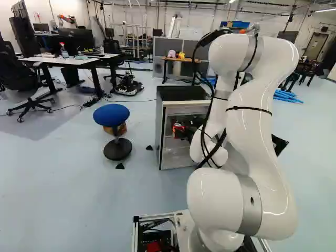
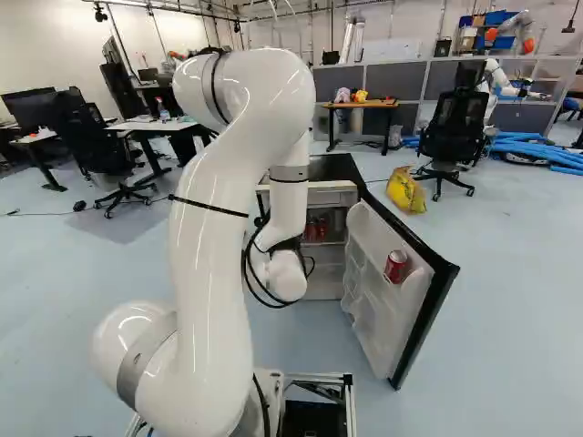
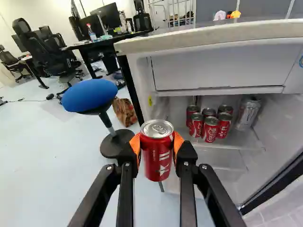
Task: Grab a drink from the fridge
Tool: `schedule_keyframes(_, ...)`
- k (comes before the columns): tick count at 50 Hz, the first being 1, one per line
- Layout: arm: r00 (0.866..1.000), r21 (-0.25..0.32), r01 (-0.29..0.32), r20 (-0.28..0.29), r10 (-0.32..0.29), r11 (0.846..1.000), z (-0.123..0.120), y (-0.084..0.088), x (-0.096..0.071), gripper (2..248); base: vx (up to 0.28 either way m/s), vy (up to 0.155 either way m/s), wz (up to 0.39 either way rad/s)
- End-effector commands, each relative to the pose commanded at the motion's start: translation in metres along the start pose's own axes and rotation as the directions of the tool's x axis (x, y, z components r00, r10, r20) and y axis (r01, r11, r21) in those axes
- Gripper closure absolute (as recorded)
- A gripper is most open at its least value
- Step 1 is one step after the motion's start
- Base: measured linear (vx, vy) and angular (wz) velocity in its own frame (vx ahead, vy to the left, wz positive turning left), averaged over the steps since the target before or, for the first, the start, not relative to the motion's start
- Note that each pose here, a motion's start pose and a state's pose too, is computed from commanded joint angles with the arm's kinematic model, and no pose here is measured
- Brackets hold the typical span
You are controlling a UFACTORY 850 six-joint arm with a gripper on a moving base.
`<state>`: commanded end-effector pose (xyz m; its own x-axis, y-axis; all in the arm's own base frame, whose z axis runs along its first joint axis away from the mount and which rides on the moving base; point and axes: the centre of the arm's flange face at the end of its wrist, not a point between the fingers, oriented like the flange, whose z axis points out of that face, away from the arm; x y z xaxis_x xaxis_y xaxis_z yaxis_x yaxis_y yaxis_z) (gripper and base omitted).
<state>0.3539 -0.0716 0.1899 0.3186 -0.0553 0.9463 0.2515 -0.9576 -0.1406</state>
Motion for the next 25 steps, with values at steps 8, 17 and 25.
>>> schedule_keyframes(8,1.0,-0.016,-0.004,-0.009,0.004,1.0,-0.018,-0.009,0.007,159,0.0,0.0,0.0)
schedule_keyframes(17,1.0,-0.035,-0.006,-0.026,0.005,0.999,-0.036,-0.016,0.015,159,0.0,0.0,0.0)
schedule_keyframes(25,0.999,-0.05,-0.001,-0.049,-0.001,0.999,-0.045,-0.02,0.023,159,0.0,0.0,0.0)
